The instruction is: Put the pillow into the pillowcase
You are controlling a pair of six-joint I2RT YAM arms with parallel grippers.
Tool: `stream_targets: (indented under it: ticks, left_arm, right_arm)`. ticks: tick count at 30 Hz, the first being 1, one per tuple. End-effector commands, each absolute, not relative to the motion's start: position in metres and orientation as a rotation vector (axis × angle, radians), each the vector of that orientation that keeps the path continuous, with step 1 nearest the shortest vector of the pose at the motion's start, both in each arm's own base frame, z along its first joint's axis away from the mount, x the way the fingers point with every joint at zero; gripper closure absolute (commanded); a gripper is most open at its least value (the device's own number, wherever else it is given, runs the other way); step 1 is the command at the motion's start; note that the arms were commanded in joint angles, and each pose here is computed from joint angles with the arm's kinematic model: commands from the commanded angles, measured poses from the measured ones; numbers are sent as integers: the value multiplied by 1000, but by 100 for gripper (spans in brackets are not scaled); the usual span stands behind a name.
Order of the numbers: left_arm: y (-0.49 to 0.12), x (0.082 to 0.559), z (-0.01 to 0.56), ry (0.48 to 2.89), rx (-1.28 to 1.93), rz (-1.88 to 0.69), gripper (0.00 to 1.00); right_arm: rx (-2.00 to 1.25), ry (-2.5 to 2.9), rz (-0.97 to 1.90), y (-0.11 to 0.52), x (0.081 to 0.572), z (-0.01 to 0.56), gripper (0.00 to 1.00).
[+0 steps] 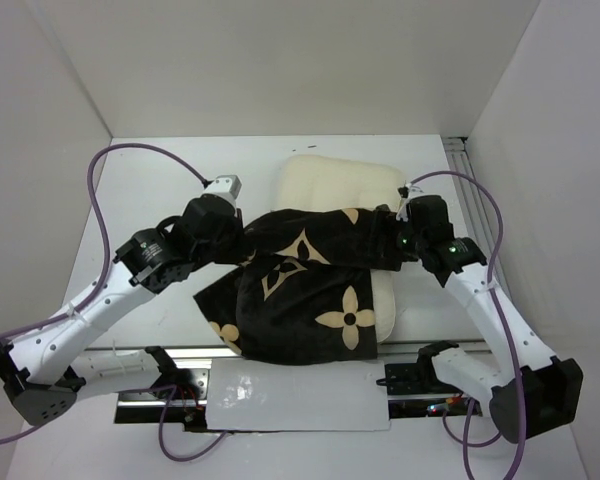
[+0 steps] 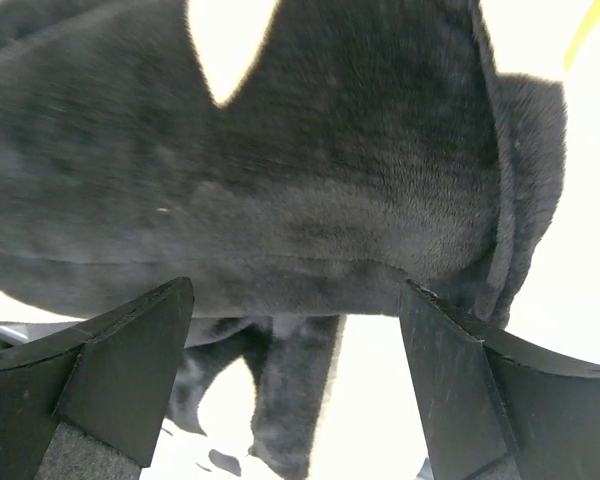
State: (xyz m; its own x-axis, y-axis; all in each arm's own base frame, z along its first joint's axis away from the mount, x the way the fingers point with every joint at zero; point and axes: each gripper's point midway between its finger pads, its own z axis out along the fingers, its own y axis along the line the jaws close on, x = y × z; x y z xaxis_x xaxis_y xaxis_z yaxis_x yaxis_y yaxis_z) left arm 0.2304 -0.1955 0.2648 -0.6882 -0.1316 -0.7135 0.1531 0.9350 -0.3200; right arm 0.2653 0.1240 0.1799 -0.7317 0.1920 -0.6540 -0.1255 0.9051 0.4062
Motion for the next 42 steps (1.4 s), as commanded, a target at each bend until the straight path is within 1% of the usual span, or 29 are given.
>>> stream_targets:
  ticks: [1, 2, 4, 6, 7, 10, 14, 20, 21, 22, 23, 24, 26, 27, 28, 29, 30, 32, 33, 34, 35, 36, 37, 38, 39, 40, 41, 42]
  left_arm:
    - [-195, 235, 283, 2233, -36, -472, 100]
    - [-193, 236, 283, 2228, -30, -456, 100]
    - [-192, 237, 282, 2234, -33, -438, 100]
    - [-189, 237, 281, 2238, -36, -423, 100]
    - [-189, 239, 278, 2242, -39, -407, 100]
    - [-190, 240, 284, 2236, -30, -407, 100]
    - [-191, 242, 297, 2205, -12, -420, 100]
    - [-185, 243, 299, 2200, -5, -394, 100]
    - [-183, 245, 303, 2192, -17, -395, 100]
    - [-185, 247, 300, 2201, -15, -388, 100]
    - [-186, 248, 296, 2211, -12, -379, 100]
    - [-185, 253, 302, 2198, -19, -377, 100]
    - [-180, 264, 313, 2174, -40, -355, 100]
    - [-176, 276, 327, 2144, -52, -343, 100]
    - [-172, 286, 338, 2114, -67, -325, 100]
    - [-170, 295, 349, 2086, -75, -320, 100]
    - [-164, 315, 376, 2032, -80, -297, 100]
    - [-154, 337, 407, 1968, -90, -263, 100]
    - [-148, 342, 458, 1850, -104, -294, 100]
    - [-144, 361, 462, 1842, -80, -212, 100]
    - [-137, 368, 483, 1791, -88, -191, 100]
    - [-116, 365, 531, 1668, -105, -165, 100]
    - [-107, 369, 544, 1627, -117, -130, 100]
    - [-95, 372, 558, 1579, -149, -79, 100]
    - [-88, 370, 566, 1542, -159, -42, 100]
    - [-73, 367, 591, 1440, -189, 16, 100]
    - [-55, 341, 616, 1355, -217, 21, 100]
    - [-50, 340, 611, 1344, -220, 58, 100]
  right_arm:
    - [1, 2358, 549, 127, 268, 165, 11]
    - [15, 2386, 499, 122, 266, 158, 11]
    - [107, 2390, 279, 91, 272, 152, 11]
    - [210, 2394, 162, 72, 271, 148, 7]
    - [189, 2401, 184, 76, 270, 148, 5]
    - [184, 2375, 218, 79, 270, 155, 5]
    - [253, 2428, 167, 73, 272, 136, 5]
    - [234, 2443, 173, 76, 284, 119, 5]
    - [215, 2420, 199, 80, 292, 121, 7]
    - [191, 2411, 235, 86, 294, 123, 44]
    - [163, 2424, 306, 97, 293, 122, 88]
    - [155, 2402, 329, 101, 301, 136, 100]
    - [98, 2364, 364, 108, 308, 160, 100]
    - [81, 2347, 362, 108, 311, 173, 100]
    - [67, 2256, 368, 110, 326, 210, 100]
    - [82, 2212, 345, 106, 333, 229, 100]
    - [86, 2131, 352, 108, 347, 266, 100]
    - [74, 2039, 370, 113, 368, 303, 100]
    - [72, 1975, 385, 116, 380, 325, 100]
    - [41, 1864, 422, 123, 390, 375, 100]
    - [48, 1813, 426, 121, 399, 396, 100]
    - [47, 1793, 429, 127, 419, 403, 100]
    - [51, 1675, 426, 124, 425, 455, 100]
    - [59, 1634, 424, 124, 432, 474, 100]
    - [57, 1610, 413, 125, 454, 481, 100]
    - [20, 1479, 426, 125, 448, 537, 100]
    - [-33, 1422, 465, 134, 444, 560, 100]
    - [-50, 1383, 481, 140, 453, 572, 100]
